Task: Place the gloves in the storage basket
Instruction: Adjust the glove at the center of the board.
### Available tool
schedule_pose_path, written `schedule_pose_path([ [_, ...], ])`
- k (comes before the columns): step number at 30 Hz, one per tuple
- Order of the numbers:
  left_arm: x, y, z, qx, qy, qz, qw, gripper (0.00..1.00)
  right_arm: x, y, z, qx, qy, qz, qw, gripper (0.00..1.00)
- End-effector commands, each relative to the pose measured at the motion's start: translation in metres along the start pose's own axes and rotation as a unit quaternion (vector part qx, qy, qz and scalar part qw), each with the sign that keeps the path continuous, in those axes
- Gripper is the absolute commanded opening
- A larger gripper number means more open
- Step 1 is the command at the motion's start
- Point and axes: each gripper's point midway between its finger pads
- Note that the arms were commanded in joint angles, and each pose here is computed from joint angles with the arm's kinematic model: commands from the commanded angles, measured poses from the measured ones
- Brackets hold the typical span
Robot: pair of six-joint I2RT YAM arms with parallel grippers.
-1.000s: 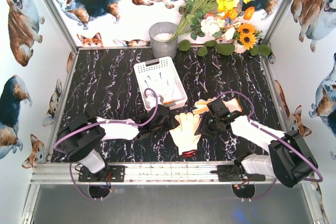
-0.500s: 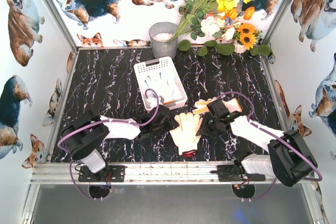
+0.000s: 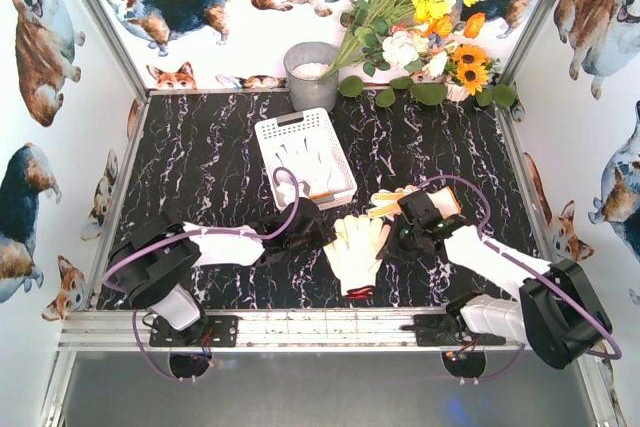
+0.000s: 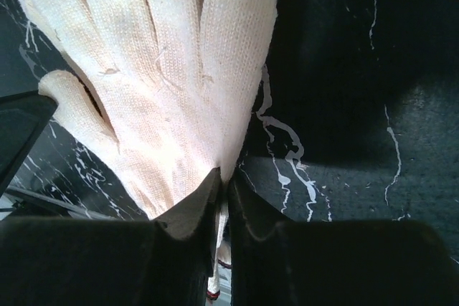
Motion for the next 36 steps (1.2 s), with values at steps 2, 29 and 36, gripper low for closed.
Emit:
schedule_pose_path([
  [2, 0.019, -0.009, -0.011, -0.011, 0.001, -0.024, 1.0, 0.0, 0.004, -0.005, 0.006, 0.019, 0.001, -0.015, 1.0, 0.09],
  [29, 0.016, -0.042, 0.007, 0.007, -0.007, -0.034, 0.999, 0.0, -0.005, -0.012, 0.024, 0.06, -0.028, 0.016, 0.998, 0.06],
  [36, 0.006, -0.045, 0.018, 0.016, -0.011, -0.024, 1.0, 0.0, -0.004, -0.015, 0.029, 0.069, -0.05, 0.016, 0.996, 0.06],
])
Point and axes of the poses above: each gripper's point midway between its finger pads, its own y axis out along the fingers, its own z axis along the line the jaws close on, x = y × z, and after that the axes turned 15 degrees about y, right-handed
